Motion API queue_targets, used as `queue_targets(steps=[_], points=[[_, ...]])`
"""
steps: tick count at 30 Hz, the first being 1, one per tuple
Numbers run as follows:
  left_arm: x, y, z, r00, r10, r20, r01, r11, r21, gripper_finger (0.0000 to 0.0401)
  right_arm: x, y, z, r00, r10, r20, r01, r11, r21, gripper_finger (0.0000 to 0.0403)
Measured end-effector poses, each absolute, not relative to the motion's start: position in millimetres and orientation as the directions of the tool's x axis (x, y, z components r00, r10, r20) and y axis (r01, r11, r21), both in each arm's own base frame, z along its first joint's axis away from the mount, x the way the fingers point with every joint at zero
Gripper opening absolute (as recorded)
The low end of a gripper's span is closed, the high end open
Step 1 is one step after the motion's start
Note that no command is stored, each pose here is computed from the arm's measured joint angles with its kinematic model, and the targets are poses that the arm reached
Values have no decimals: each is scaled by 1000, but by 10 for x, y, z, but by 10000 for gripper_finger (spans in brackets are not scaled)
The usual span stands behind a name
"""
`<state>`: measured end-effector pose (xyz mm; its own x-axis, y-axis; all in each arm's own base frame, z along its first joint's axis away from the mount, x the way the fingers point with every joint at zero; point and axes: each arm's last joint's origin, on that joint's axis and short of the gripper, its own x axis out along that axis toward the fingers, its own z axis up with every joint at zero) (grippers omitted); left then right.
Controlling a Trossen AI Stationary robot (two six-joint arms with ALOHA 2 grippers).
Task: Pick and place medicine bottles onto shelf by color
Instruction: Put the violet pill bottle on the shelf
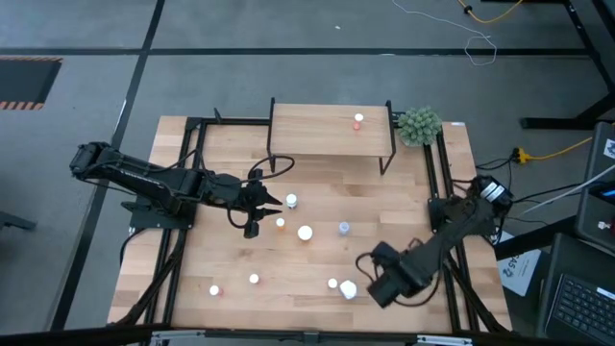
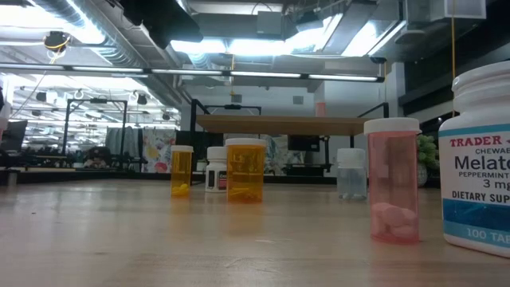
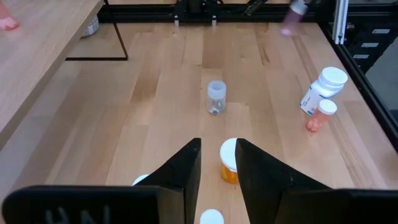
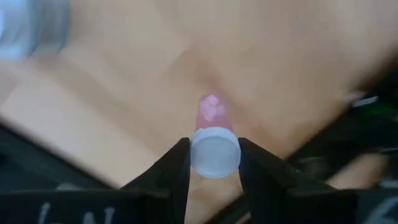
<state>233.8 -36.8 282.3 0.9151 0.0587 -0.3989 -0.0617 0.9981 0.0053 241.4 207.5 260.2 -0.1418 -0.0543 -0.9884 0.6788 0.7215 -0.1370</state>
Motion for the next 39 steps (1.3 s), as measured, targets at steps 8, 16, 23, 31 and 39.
queue_targets(steps=[8, 16, 23, 31, 39], points=[[2338, -368, 2823, 915, 59, -399, -41, 998, 54, 95, 2783, 1525, 3058, 54, -240, -969, 653, 743, -148, 121], [2338, -369, 2824, 916, 59, -398, -30, 997, 77, 95, 3127, 772, 3400, 153, -361, -920, 588, 781, -209, 121], [2338, -369, 2823, 915, 59, -398, -30, 997, 78, 95, 3229, -4, 3670, 160, -407, -899, 547, 795, -263, 120], [2338, -369, 2824, 915, 59, -398, -30, 997, 78, 95, 3107, -848, 3828, 130, -372, -919, 547, 800, -247, 120], [2338, -368, 2823, 915, 59, -399, -30, 997, 78, 95, 2830, -1540, 3818, 110, -267, -957, 590, 792, -153, 120]])
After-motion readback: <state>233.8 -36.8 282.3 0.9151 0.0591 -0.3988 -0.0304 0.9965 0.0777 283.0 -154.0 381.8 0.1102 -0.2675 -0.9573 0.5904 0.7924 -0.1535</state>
